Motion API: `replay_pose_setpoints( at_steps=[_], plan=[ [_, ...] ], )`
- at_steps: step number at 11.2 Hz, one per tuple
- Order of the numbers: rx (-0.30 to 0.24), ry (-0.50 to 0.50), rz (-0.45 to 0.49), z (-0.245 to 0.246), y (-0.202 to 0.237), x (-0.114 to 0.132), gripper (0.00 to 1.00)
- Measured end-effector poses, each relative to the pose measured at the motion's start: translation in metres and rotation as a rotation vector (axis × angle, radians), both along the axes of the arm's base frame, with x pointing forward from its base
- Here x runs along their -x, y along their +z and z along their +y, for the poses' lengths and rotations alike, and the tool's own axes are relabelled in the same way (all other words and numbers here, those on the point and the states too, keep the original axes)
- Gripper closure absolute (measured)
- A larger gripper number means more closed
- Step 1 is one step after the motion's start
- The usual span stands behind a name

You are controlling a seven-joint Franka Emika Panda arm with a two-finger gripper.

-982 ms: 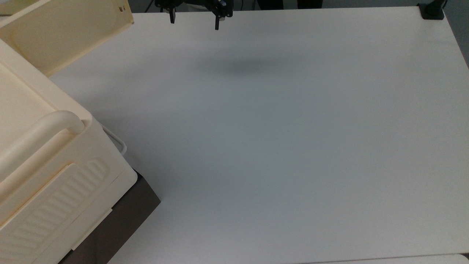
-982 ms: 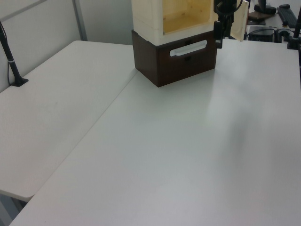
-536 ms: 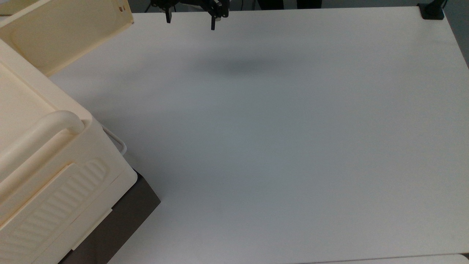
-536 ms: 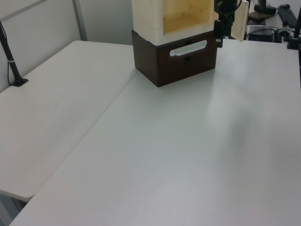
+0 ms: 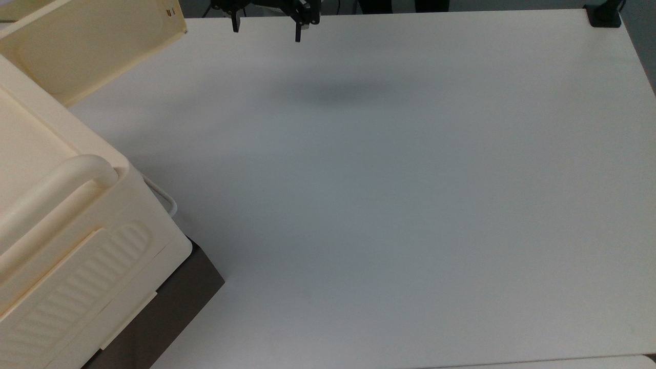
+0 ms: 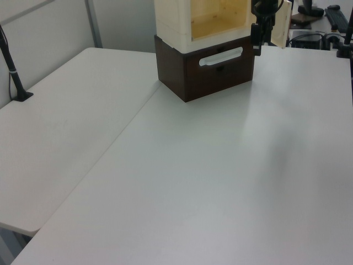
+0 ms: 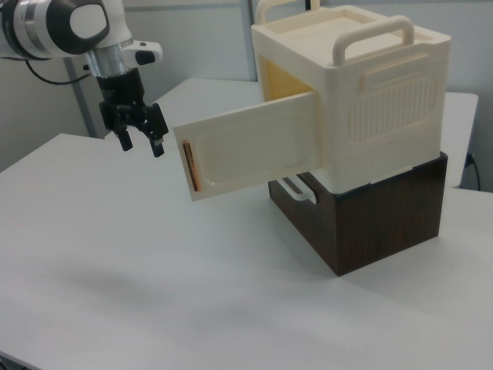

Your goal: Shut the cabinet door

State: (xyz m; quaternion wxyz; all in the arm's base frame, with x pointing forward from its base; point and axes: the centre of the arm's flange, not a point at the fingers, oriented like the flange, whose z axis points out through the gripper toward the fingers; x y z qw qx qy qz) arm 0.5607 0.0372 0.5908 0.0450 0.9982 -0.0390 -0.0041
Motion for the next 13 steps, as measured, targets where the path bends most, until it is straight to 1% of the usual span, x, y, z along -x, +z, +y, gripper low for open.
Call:
replay_pose_setpoints(
  at_steps=[2,3,4,7,9,11,13],
  plan=[
    [0.0,0.0,0.0,0.0,0.0,0.0,0.0],
    [0.0,0.0,0.0,0.0,0.0,0.0,0.06],
    [0.0,0.001,0.0,0.001,0.0,0.0,0.19],
    [0.0,0.006,0.0,0.003,0.0,0.0,0.69],
    [0.0,0.006,0.0,0.003,0.0,0.0,0.98],
    [-0.001,0.004,-0.004,0.002,0.002,0.0,0.99],
    [-0.004,-0.004,-0.041,-0.002,0.02,0.0,0.99]
  ],
)
